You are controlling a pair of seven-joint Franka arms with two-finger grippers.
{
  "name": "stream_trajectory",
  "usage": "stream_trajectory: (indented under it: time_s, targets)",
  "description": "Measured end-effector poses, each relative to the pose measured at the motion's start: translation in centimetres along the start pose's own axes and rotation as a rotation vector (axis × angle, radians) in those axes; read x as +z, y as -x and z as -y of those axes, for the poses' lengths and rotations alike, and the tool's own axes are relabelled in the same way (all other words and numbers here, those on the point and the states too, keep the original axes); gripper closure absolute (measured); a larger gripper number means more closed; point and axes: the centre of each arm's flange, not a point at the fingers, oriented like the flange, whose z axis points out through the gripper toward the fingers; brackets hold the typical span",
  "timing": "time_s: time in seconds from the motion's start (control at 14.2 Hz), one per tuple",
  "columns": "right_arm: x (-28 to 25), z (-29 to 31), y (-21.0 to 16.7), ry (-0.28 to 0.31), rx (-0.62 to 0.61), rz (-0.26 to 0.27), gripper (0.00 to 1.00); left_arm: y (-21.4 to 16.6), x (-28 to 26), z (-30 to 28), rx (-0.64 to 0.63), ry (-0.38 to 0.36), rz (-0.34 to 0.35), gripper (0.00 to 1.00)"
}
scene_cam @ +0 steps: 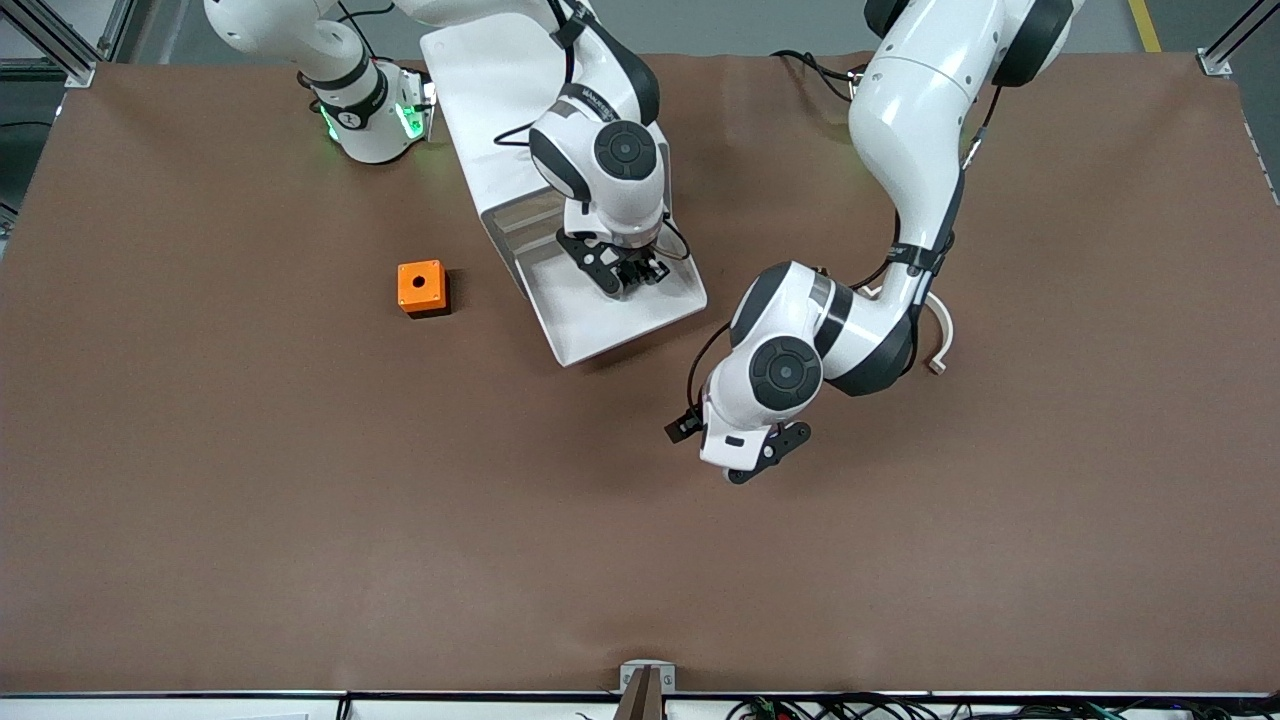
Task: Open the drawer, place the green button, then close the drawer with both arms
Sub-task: 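Lower the green button into the open drawer and open the right gripper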
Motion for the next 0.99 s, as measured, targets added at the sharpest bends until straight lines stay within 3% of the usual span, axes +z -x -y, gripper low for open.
stream_trajectory:
  time_s: [0.49,0.56,0.78,0.99]
  targets:
    - [0.1,0.7,-0.1,-0.010,0.007,0.001,0.59,2.5,0.9,-1.0,0.071,-0.048,-0.061,0.00]
    - [0.0,0.7,-0.1,-0.011,0.008,0.001,0.54,2.6,1.0,-1.0,0.081,-0.057,-0.074,0.00]
    - [-0.6,1.1,-0.1,-0.023,-0.015,0.001,0.26,3.3,1.2,-1.4,0.106,-0.060,-0.104,0.00]
    - [-2.2,1.5,-0.3,0.019,-0.203,-0.011,0.00,4.4,1.2,-2.5,0.128,-0.013,-0.130,0.00]
